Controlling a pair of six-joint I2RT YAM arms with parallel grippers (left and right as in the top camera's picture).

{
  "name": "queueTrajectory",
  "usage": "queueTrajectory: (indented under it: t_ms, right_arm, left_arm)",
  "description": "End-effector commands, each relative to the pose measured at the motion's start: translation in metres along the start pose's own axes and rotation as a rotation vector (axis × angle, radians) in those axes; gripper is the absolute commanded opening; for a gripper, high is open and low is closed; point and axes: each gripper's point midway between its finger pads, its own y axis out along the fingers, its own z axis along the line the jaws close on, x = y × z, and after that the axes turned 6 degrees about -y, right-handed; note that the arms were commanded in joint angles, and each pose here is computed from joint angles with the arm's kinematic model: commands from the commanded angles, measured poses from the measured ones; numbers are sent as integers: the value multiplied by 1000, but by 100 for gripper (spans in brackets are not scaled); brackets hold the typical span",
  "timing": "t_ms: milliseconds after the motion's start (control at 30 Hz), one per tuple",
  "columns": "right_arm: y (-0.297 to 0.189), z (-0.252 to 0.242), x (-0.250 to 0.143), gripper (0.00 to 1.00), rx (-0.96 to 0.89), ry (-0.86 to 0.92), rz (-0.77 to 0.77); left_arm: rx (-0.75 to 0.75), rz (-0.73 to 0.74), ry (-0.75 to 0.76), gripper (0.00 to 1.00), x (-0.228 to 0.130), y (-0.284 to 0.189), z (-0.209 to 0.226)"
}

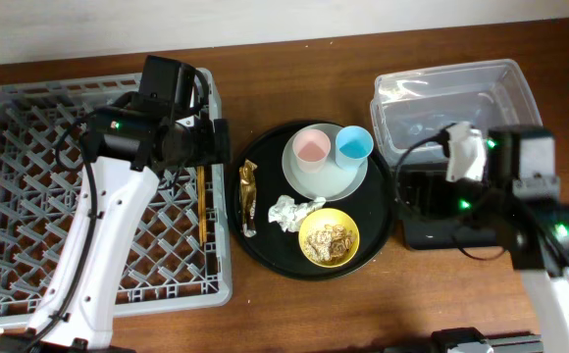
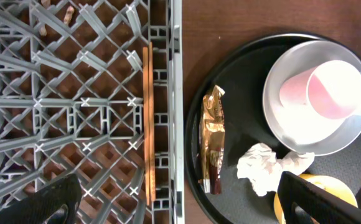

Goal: Sort waste into correct bins and load items into the dishwasher rack
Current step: 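Reach the right gripper to the crumpled tissue and grasp it, then carry the tissue with the right gripper and drop it in the clear box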

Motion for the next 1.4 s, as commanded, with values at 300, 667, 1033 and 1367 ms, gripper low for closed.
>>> queueTrajectory:
  t_ms: [300, 667, 1033, 1367]
  right_arm:
    - [166, 77, -65, 91, -43, -371, 443]
    - [247, 75, -69, 87, -52, -394, 436]
    - [276, 64, -94, 86, -67, -399, 494]
    - [276, 60, -101, 64, -79, -397, 520]
  left_arm:
    - [-7, -12, 2, 99, 3, -3, -1]
    - [-7, -12, 2, 99, 3, -3, -1]
    - [-7, -12, 2, 99, 3, -3, -1]
    - [-7, -12, 2, 99, 3, -3, -1]
